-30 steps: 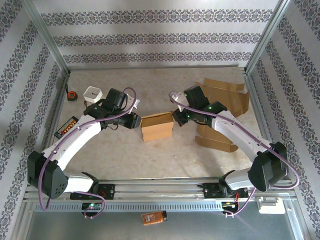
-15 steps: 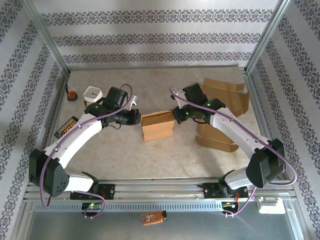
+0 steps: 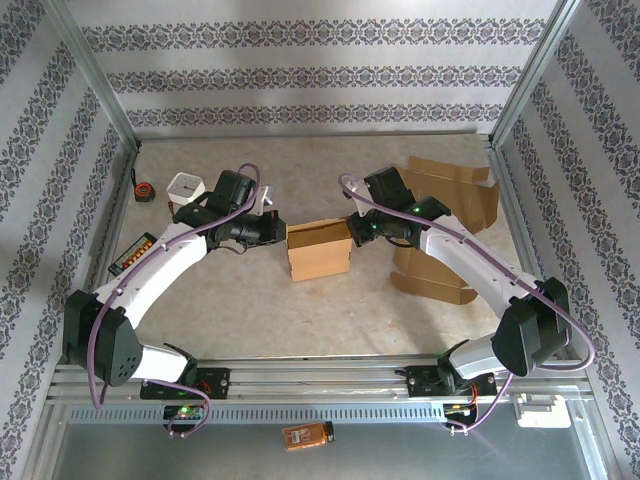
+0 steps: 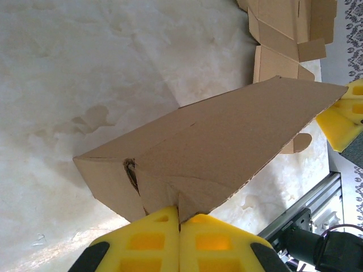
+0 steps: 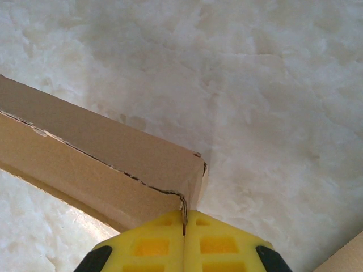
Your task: Fold the paper box
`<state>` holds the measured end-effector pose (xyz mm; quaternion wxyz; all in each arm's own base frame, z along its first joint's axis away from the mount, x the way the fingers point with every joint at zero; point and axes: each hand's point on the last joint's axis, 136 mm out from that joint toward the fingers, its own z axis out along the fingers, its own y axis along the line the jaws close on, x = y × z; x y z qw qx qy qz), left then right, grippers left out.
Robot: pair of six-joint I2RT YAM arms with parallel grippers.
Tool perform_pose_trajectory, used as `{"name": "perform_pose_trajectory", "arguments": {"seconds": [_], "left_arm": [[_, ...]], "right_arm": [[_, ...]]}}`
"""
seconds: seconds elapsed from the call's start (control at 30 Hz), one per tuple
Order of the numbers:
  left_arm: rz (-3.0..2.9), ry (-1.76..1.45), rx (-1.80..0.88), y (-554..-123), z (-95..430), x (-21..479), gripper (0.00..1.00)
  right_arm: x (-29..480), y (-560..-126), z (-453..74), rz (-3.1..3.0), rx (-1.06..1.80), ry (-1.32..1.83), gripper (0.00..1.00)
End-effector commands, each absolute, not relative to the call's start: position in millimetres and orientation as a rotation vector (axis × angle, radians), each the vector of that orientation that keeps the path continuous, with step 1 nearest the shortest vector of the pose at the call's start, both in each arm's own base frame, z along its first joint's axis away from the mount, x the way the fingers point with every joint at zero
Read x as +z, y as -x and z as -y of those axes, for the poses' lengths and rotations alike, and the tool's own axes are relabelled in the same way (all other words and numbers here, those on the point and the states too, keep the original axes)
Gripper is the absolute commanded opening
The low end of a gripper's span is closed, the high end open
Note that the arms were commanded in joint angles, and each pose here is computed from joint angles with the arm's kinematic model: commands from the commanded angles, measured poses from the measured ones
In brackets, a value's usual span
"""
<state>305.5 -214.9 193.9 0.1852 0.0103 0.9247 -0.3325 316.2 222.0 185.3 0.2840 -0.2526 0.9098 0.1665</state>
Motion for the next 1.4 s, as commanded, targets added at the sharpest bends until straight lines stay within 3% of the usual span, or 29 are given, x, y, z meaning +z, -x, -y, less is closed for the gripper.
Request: {"name": "perform_pose_trajectory", "arguments": {"seconds": [0.0,0.77,1.1,1.37], "left_arm": [[-2.685,0.014,-0.974,-298.8,218.1,173.8,0.06],[-2.703,0.114,-1.126,-298.7,228.1,165.2,0.06],[-2.835,0.09,-0.832,-285.3,196.2,137.2,0.06],[-2.832,0.083,-0.902,-284.0,204.0,132.7,0.06]], "right_arm": [[179.8,-302.7,-230.5,-2.465,0.481,0.735,0.07],[178.8,-302.1,-229.4,-2.463,0.474,0.741,0.05],[180.4,-302.7,-228.3,-2.461,0.471,0.735,0.05],[191.7,-302.7,-234.0,-2.483,0.572,0.652,0.05]]}}
